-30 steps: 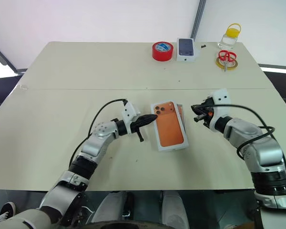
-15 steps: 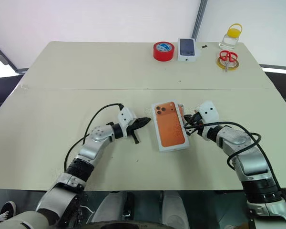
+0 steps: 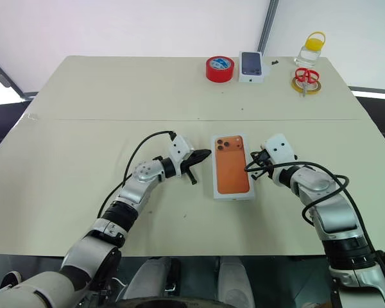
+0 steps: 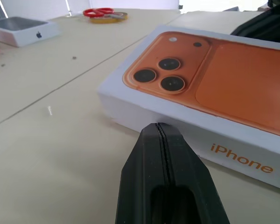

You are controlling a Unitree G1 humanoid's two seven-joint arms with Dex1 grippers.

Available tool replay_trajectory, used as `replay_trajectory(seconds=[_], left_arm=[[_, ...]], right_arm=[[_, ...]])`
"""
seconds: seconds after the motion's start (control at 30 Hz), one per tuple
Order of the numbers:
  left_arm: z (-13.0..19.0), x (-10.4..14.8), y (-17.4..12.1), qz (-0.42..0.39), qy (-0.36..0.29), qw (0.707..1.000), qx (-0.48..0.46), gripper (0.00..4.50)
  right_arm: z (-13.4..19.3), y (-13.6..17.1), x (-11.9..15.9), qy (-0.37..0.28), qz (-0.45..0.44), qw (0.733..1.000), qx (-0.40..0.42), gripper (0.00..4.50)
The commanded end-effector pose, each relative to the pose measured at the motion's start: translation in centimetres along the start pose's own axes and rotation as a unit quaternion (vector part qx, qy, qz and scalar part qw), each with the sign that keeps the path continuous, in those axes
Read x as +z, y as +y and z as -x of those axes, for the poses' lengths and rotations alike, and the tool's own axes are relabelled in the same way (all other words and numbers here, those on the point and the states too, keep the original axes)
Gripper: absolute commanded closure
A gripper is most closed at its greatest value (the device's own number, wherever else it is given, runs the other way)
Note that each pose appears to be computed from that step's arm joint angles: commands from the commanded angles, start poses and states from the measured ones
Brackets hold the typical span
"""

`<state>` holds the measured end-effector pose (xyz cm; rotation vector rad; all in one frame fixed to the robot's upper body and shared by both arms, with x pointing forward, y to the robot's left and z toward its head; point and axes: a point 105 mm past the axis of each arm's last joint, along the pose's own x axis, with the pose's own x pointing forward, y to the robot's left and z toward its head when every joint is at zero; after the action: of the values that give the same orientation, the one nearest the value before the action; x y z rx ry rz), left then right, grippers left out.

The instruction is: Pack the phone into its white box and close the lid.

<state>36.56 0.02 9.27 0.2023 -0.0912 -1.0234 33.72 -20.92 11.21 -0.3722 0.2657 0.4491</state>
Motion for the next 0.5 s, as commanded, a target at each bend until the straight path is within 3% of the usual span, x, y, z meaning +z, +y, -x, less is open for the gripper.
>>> replay_trajectory(seconds=[0.03,0.5], left_arm=[[-0.6,1.8,0.6,-0.021,-0.031,0.999,0.009,4.50],[-1.0,1.7,1.0,-0.021,-0.024,0.999,0.015,4.50]], right_arm=[[-0.5,-0.9,0.3,0.000,0.019,0.999,-0.029,4.47],[-1.7,-1.5,1.0,0.005,0.054,0.997,-0.056,4.47]])
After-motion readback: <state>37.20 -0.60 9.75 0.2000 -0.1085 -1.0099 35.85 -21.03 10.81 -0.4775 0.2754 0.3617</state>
